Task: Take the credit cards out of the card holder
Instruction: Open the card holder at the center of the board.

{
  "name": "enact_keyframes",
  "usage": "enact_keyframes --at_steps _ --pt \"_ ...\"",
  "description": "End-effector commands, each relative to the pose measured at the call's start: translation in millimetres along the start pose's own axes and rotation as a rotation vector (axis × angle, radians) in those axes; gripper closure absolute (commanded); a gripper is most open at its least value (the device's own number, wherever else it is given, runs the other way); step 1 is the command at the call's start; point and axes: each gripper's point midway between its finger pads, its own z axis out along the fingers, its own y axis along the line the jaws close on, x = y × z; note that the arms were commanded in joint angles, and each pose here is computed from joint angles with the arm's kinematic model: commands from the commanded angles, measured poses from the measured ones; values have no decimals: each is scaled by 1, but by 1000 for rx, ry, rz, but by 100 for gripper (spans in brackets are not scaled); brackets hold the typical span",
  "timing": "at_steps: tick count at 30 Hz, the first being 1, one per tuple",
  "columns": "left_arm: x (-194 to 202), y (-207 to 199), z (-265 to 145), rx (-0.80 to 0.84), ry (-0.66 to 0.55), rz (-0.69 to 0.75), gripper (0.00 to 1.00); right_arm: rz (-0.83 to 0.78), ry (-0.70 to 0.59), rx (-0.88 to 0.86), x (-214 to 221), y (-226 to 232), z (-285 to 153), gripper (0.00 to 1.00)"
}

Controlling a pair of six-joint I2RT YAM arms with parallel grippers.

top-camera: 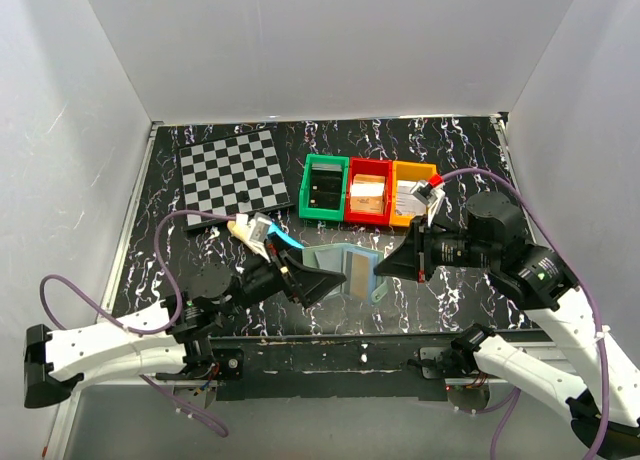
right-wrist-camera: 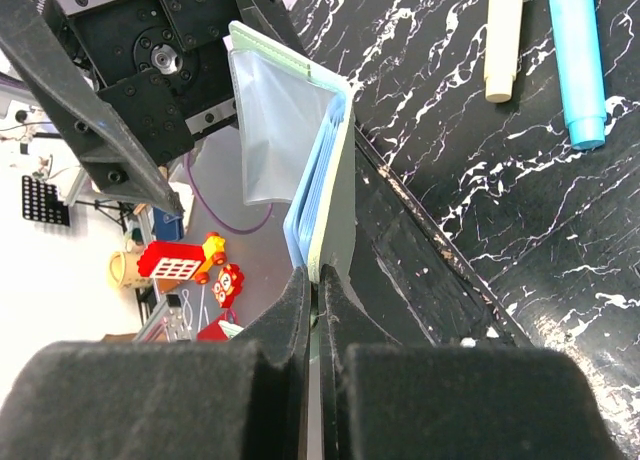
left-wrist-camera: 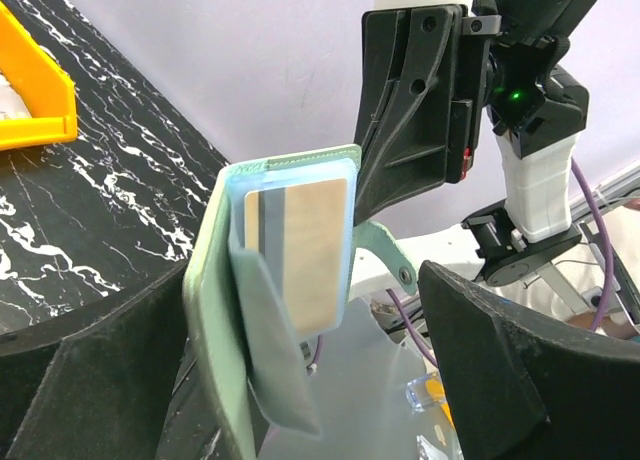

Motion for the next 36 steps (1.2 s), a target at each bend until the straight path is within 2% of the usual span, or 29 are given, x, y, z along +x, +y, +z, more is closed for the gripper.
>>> enact_keyframes --at_steps 1,16,26,36 --pt "-5 -19 15 57 13 24 9 -11 -33 -1 -13 7 -3 99" --pt "16 3 42 -74 147 99 11 24 1 19 -11 4 0 99" --pt "17 14 52 -140 164 147 12 22 7 -4 -11 9 -1 99" --pt "23 30 51 -215 194 160 22 16 1 0 -10 10 -3 99"
